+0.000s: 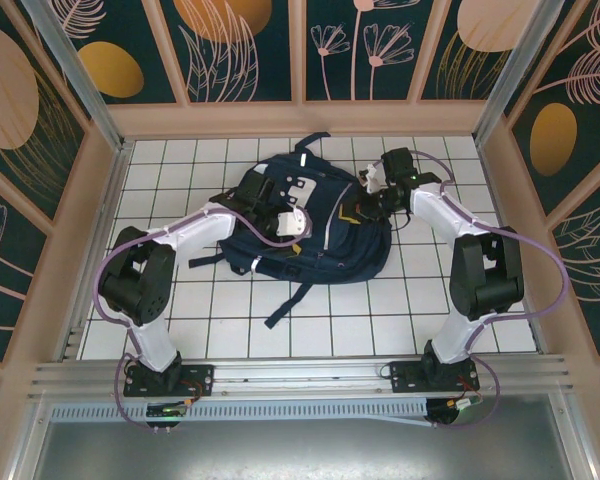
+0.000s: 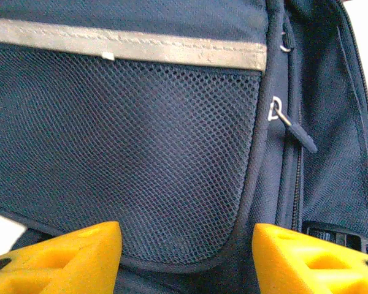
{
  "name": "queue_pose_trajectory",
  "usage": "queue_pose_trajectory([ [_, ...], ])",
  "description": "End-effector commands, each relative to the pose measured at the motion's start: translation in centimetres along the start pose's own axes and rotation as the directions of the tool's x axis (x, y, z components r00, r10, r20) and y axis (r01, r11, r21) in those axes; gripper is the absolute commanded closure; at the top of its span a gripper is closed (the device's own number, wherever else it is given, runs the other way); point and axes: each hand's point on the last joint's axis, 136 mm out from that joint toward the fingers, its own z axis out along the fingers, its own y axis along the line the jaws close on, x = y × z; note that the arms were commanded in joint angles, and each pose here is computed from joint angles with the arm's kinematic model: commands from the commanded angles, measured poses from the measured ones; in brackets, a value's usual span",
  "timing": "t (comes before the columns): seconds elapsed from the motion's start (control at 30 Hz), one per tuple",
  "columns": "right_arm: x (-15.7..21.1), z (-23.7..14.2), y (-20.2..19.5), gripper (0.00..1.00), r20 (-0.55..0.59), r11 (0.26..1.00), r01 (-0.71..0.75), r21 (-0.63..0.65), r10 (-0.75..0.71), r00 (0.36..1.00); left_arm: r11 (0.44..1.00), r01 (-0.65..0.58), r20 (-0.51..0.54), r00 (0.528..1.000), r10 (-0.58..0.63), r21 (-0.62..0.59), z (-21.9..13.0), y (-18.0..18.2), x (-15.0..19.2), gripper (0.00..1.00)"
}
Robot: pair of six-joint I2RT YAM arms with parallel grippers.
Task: Pack the student bag
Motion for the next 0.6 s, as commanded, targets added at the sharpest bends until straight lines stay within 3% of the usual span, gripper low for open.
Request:
queue_pose_trajectory([
  [0.0, 0.1, -0.2, 1.3, 1.0, -0.027, 0.999, 0.024, -0.039, -0.025, 0.999, 0.999, -0.026, 0.047, 0.999, 0.024, 0.042, 0.4, -0.2, -0.9, 0.43],
  [0.43, 0.1, -0.4, 1.5, 1.0, -0.021, 0.997, 0.003, -0.072, -0.004, 1.0, 0.997, 0.004, 0.053, 0.999, -0.007, 0.071, 1.8, -1.4, 0.3, 0.43],
  [0.57, 0.2, -0.5, 1.7, 1.0, -0.024, 0.997, 0.007, -0.083, -0.009, 1.0, 0.999, 0.036, 0.066, 0.997, -0.034, -0.028, 2.0, 0.0, 0.3, 0.55],
])
